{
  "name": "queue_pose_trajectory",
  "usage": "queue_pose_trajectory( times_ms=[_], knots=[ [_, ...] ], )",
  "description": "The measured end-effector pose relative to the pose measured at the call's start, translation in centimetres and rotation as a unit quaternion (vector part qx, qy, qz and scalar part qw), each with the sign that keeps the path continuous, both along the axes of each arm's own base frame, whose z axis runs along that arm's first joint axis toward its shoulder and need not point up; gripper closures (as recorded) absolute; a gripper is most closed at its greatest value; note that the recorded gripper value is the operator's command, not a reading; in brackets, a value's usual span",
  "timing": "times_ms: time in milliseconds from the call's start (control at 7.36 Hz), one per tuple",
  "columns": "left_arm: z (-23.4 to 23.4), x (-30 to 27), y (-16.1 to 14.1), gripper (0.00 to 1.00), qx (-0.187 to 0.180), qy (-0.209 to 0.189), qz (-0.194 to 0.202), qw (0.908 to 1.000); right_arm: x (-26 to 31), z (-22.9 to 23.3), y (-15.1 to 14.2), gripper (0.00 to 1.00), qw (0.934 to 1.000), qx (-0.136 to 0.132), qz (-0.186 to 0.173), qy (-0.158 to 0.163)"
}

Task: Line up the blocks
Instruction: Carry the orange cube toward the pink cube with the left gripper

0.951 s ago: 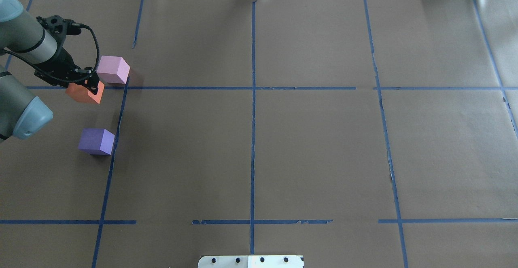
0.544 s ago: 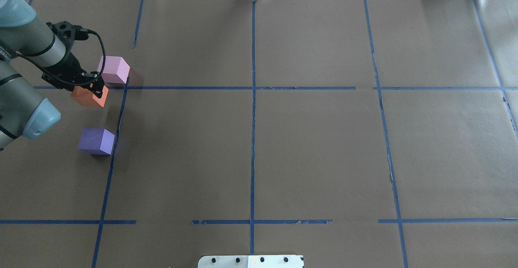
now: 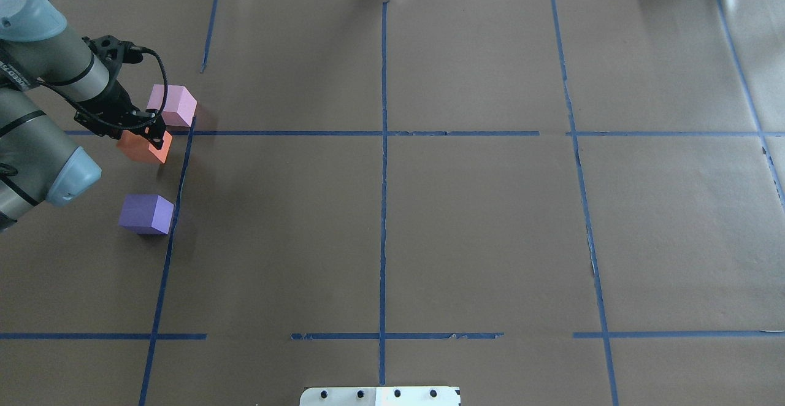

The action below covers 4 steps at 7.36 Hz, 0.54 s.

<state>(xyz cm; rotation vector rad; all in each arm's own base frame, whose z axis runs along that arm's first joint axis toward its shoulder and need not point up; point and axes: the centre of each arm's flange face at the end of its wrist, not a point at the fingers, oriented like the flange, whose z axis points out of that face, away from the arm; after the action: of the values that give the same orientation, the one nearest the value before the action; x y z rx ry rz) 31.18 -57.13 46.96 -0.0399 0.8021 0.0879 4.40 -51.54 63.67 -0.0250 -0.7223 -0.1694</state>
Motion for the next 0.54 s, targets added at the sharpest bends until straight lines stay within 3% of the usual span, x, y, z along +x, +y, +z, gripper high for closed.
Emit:
queue_pose_trajectory(
  times_ms=[544],
  knots=[
    [1.2,1.3,0.3,0.84,-0.012,0.003,0.011,0.9999,0.0,0.0,0.0,0.00,1.0000,0.000,0.000,0.000]
  ],
)
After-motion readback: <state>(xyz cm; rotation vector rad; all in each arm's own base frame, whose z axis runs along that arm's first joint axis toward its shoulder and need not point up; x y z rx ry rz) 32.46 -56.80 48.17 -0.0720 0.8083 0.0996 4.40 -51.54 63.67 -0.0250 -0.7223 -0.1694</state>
